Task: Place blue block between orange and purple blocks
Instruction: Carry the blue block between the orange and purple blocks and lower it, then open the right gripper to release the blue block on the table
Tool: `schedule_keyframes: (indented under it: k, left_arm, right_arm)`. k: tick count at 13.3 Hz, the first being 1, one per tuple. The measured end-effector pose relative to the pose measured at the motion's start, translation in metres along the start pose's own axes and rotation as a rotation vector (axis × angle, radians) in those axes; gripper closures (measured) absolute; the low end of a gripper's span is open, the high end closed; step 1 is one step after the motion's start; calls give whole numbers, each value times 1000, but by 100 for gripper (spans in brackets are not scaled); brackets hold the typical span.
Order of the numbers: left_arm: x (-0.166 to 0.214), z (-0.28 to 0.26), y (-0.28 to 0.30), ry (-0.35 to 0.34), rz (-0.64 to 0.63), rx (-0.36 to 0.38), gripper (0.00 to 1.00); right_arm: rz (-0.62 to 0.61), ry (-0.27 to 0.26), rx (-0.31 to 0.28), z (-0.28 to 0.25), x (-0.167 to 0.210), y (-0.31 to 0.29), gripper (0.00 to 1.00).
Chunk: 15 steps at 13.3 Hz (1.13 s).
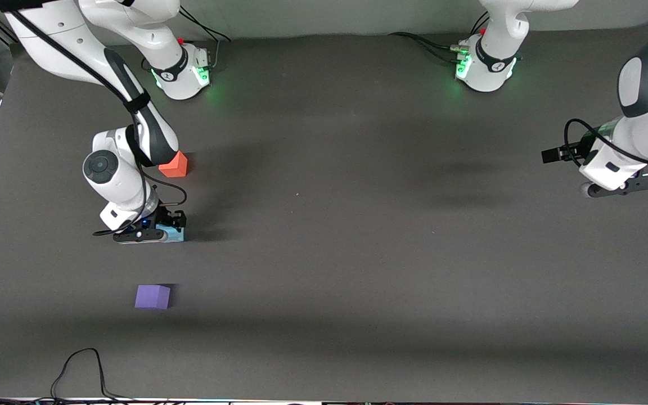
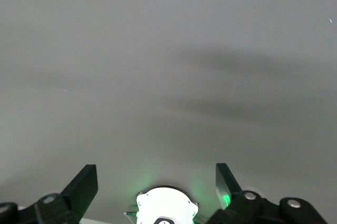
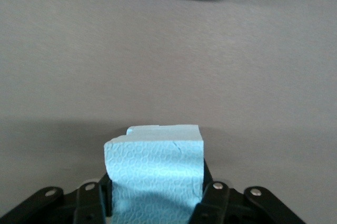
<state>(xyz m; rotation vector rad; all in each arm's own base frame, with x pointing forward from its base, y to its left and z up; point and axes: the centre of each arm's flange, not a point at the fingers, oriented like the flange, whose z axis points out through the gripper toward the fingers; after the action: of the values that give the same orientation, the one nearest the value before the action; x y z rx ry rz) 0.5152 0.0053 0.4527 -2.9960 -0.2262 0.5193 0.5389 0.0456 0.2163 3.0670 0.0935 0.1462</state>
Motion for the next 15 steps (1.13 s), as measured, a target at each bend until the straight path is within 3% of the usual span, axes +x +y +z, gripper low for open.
schedule_keyframes:
  k: [2,8,9,12,15]
  left_arm:
    - [-5,-14,-3,31,-3,-7,0]
    - [-52,-86,-3,230,12,-39,0]
    - [-52,-91,-2,256,14,-43,0]
    - [-43,-105,-2,300,11,-50,0]
    - [-36,-127,-2,338,8,-56,0]
  right_arm:
    - [0,5,-5,5,-1,10,43]
    - [0,-1,-1,19,-8,9,42]
    - [0,0,-1,19,-8,9,36]
    - [15,11,-9,4,-1,18,3]
    - [35,57,-20,-68,14,28,0]
